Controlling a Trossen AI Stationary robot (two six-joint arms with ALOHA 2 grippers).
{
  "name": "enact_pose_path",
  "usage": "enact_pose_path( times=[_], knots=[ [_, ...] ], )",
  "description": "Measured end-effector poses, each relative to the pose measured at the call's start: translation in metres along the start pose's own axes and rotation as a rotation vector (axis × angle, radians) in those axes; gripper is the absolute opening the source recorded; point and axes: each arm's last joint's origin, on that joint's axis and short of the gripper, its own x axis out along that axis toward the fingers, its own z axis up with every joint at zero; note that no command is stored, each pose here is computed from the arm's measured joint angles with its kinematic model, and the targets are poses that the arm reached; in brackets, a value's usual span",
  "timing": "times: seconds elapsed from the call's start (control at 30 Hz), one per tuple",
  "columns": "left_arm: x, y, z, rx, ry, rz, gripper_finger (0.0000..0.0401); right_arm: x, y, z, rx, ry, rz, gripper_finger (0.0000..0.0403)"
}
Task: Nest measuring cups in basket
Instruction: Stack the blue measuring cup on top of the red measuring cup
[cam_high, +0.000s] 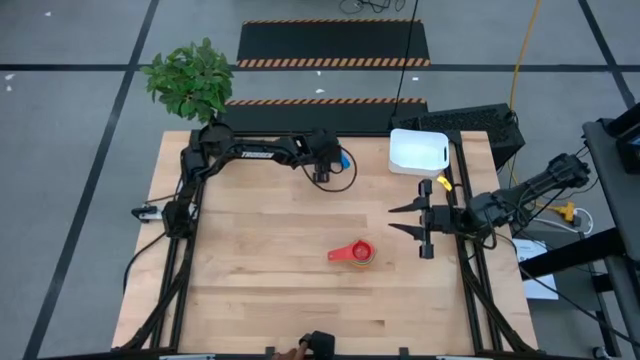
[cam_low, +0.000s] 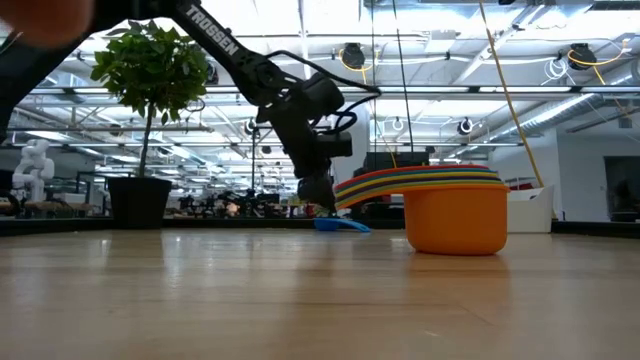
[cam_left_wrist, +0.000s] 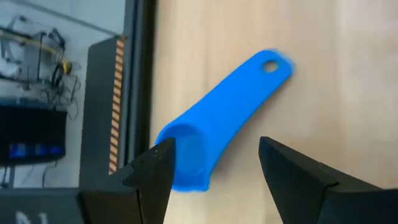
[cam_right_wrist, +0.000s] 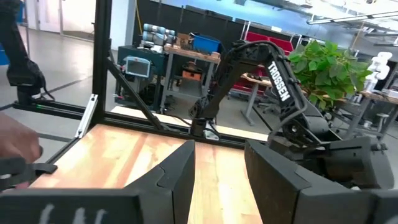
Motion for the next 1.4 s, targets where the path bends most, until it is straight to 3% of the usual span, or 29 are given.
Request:
enact_pose_path(
  times=[0.43,0.77,1.13,1.4],
  knots=[
    [0.026,0.006,-0.024,-0.063,0.042,-0.050,0.0234,0.000,0.001,0.000,-0.006,-0.001,0.003,0.0132],
    [0.027,0.007,-0.025,-0.071,0.014,-0.087,0.0231,0.000,0.001,0.000,-0.006,-0.001,0.002,0.0132],
    [0.027,0.005,-0.026,-0.028,0.003,-0.137,0.0105,0.000,0.001,0.000,-0.006,-0.002,0.002,0.0132],
    [0.027,0.003,-0.028,-0.012,0.019,-0.152,0.0092,0.000,0.001,0.000,-0.006,-0.002,0.002,0.0132]
  ],
)
